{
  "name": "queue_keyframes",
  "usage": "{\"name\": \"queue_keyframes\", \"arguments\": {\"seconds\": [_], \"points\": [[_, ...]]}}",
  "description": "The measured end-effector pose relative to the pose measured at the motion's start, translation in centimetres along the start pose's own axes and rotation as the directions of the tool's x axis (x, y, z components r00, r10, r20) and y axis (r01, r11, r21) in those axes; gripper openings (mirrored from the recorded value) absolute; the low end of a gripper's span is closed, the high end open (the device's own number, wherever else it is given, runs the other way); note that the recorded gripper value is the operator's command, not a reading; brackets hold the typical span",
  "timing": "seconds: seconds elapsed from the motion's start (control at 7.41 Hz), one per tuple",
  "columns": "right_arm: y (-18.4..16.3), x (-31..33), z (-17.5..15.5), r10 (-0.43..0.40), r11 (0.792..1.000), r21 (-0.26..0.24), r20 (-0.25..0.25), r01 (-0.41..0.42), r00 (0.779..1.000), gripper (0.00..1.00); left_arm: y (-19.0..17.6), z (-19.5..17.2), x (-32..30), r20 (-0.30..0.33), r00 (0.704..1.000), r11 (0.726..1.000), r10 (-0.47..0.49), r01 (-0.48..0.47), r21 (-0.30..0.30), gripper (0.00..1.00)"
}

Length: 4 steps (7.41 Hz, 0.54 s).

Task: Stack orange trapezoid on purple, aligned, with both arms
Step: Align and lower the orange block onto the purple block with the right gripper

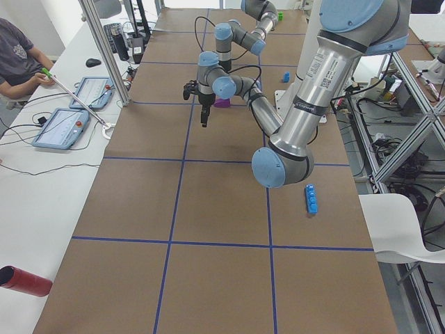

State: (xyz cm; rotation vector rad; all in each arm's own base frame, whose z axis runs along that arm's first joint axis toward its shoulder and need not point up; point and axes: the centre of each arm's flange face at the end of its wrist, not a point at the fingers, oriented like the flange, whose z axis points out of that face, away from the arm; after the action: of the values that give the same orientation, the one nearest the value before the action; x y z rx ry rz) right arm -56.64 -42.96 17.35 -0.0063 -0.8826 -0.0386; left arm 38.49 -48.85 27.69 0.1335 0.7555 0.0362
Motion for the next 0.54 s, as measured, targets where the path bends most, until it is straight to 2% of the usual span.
{"name": "queue_keyframes", "arguments": {"seconds": [0.54], "points": [[-0.35,-0.97,0.71,-0.003,1.000,-0.001,-0.027,0.003,1.000,0.00,0.23,-0.10,-0.14,-0.001,1.000,1.000,-0.005,0.005,0.001,1.00]]}}
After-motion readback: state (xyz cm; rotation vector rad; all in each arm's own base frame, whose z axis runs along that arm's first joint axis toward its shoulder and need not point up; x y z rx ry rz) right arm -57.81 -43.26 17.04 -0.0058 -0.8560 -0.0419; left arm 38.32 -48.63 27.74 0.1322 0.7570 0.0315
